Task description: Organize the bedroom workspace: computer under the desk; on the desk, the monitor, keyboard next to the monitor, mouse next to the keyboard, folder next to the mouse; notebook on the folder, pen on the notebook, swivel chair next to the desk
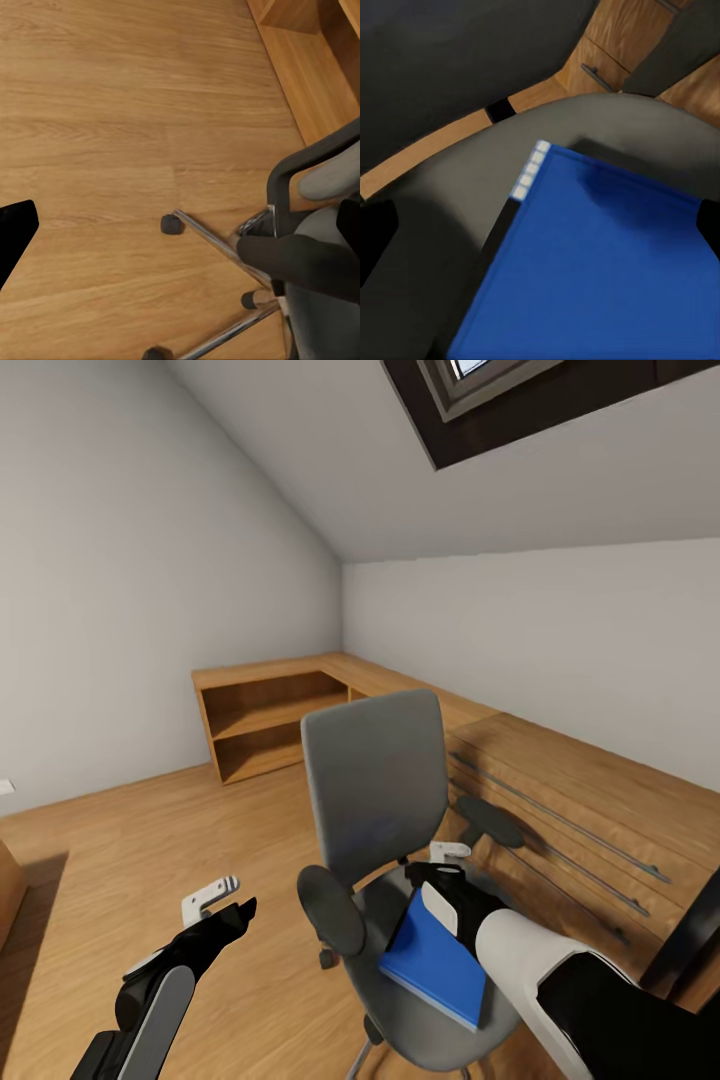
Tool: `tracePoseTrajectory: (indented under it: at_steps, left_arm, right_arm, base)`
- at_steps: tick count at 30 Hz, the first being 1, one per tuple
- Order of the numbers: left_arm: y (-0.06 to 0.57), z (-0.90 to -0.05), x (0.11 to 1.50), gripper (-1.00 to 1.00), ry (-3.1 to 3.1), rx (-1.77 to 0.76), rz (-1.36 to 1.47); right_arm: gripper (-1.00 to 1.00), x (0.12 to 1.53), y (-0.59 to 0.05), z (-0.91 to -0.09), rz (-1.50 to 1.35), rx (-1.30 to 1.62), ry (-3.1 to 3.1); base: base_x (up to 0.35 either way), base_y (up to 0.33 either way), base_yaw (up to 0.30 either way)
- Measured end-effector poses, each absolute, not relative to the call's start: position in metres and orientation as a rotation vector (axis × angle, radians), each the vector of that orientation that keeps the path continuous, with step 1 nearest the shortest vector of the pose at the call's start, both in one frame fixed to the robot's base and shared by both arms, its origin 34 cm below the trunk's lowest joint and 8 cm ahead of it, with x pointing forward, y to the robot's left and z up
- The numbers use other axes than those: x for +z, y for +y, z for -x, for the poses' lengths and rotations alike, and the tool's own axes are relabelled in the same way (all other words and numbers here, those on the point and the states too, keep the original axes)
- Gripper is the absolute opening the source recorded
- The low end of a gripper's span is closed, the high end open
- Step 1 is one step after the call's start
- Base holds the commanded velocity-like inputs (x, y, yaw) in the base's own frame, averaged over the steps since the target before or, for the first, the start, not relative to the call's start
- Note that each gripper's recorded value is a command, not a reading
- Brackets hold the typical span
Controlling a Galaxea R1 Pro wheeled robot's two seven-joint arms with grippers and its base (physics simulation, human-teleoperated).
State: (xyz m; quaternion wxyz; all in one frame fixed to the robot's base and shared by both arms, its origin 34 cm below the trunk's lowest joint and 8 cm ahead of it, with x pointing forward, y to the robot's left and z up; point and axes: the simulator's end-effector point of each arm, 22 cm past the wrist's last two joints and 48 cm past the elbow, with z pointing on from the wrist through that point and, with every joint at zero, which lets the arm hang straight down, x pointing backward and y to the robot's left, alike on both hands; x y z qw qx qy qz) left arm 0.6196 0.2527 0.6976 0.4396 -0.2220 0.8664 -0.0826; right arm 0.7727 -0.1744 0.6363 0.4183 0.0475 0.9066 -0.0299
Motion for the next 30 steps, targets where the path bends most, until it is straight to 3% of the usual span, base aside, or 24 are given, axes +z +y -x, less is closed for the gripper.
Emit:
tracePoseTrajectory:
  at_steps: [30]
  left_arm:
    - [0.253,-0.613,0.658,1.0,2.148,-0.206,0.553]
  right_arm:
    - [1.0,0.583,-0.174,-0.755,-0.088,-0.096,2.34]
  base:
    - [0.0,0.0,0.0]
